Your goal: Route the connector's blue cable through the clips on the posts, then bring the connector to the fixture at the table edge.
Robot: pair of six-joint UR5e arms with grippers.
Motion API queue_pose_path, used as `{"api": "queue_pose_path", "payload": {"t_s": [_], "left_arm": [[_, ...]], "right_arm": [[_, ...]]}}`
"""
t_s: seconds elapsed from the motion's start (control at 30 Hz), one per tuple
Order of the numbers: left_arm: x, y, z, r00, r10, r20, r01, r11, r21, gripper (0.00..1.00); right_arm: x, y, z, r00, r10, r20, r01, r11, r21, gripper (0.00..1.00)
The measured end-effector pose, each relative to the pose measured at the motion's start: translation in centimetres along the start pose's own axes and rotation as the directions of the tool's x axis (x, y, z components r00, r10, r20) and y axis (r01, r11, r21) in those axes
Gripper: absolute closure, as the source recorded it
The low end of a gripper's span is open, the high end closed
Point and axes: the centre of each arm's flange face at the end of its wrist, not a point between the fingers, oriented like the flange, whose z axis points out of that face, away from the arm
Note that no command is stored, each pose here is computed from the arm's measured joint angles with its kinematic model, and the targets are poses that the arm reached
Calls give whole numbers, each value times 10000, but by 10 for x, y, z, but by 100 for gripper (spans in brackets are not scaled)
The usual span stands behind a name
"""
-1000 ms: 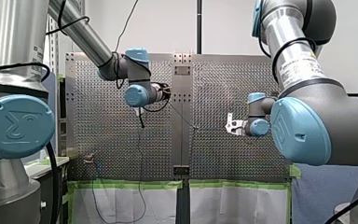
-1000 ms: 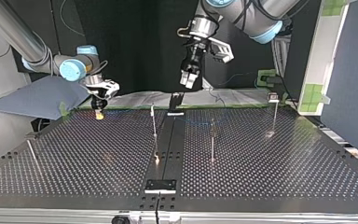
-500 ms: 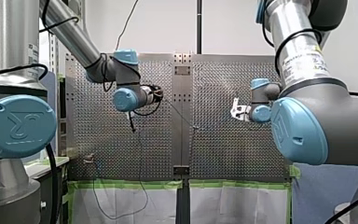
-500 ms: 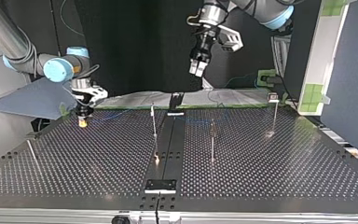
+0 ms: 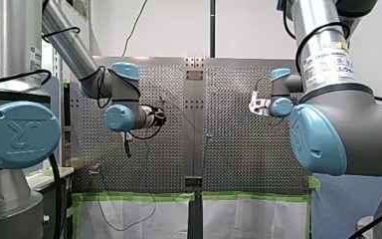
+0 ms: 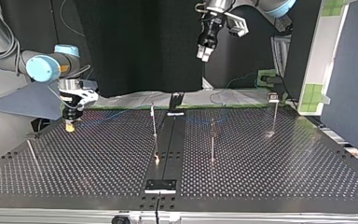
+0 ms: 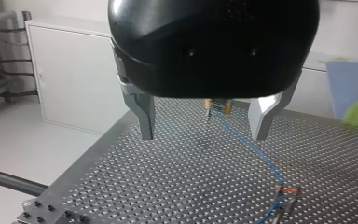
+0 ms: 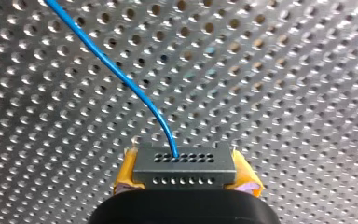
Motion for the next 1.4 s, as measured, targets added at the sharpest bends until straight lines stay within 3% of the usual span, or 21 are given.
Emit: {"api": "queue_pose_path", "payload": {"t_s": [0.23, 0.4, 0.5, 0.63, 0.8, 1.2, 1.4], "left_arm": [[5, 3, -6, 9999, 46, -151, -47, 10000, -34, 1], [5, 3, -6, 9997, 162, -162, -162, 9999, -37, 1], [5, 3, -6, 9996, 235, -155, -236, 9997, -55, 1], [5, 3, -6, 9995, 288, -162, -289, 9996, -69, 1], [9, 4, -5, 9991, 351, -257, -354, 9993, -107, 1], [18, 7, -5, 9974, 531, -480, -540, 9984, -173, 1], [18, 7, -5, 9972, 561, -500, -570, 9982, -176, 1]], "right_arm": [[38, -2, -8, 9992, -152, -378, 151, 9999, -17, 100], [60, 7, -13, 9975, -434, -558, 417, 9986, -323, 100], [75, 13, -16, 9951, -670, -722, 637, 9968, -483, 100], [95, 21, -20, 9893, -1080, -977, 1015, 9925, -688, 100], [90, 34, -19, 9868, -1428, -765, 1351, 9860, -980, 100], [69, 69, -11, 9886, -1466, -337, 1401, 9789, -1486, 100], [67, 83, -9, 9889, -1450, -311, 1378, 9759, -1694, 100]]}}
